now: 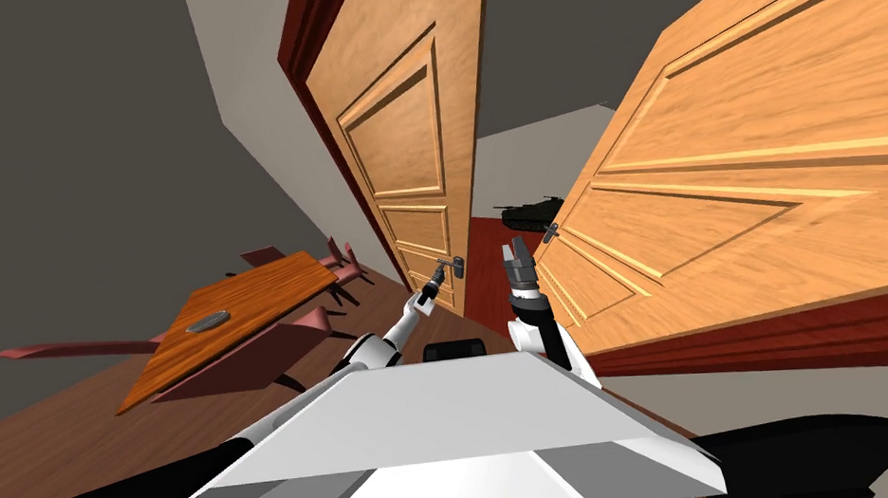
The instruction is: Push the door open
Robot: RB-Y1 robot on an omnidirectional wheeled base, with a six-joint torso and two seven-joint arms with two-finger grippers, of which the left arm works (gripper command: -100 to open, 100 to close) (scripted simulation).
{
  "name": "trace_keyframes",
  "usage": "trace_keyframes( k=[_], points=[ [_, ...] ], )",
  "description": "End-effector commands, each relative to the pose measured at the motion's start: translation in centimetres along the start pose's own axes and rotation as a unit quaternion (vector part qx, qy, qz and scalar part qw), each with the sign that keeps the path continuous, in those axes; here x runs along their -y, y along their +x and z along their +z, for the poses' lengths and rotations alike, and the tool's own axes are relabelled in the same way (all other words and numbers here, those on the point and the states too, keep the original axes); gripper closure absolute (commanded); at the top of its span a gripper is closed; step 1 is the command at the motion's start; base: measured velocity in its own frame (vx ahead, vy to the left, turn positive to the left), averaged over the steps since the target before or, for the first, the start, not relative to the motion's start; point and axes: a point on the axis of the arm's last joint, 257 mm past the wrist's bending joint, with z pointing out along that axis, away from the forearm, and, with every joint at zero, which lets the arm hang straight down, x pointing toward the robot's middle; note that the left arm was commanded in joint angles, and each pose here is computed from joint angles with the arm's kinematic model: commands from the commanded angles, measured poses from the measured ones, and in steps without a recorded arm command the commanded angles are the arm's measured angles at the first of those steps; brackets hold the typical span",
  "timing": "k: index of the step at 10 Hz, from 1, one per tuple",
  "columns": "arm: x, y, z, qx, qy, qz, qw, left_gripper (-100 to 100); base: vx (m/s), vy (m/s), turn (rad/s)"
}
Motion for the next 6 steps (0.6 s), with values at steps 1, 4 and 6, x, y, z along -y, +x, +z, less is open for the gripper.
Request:
trace_keyframes(
  k=[1,4,6],
  points=[
    [0.1,0.3,0.08,0.001,0.001,-0.003,1.0,-100,0.164,-0.112,-0.029],
    [0.1,1.1,0.23,-0.001,0.003,-0.01,0.9999,-100,0.137,-0.067,-0.015],
    [0.1,1.1,0.23,-0.001,0.003,-0.01,0.9999,100,-0.015,0.008,-0.003]
  ],
)
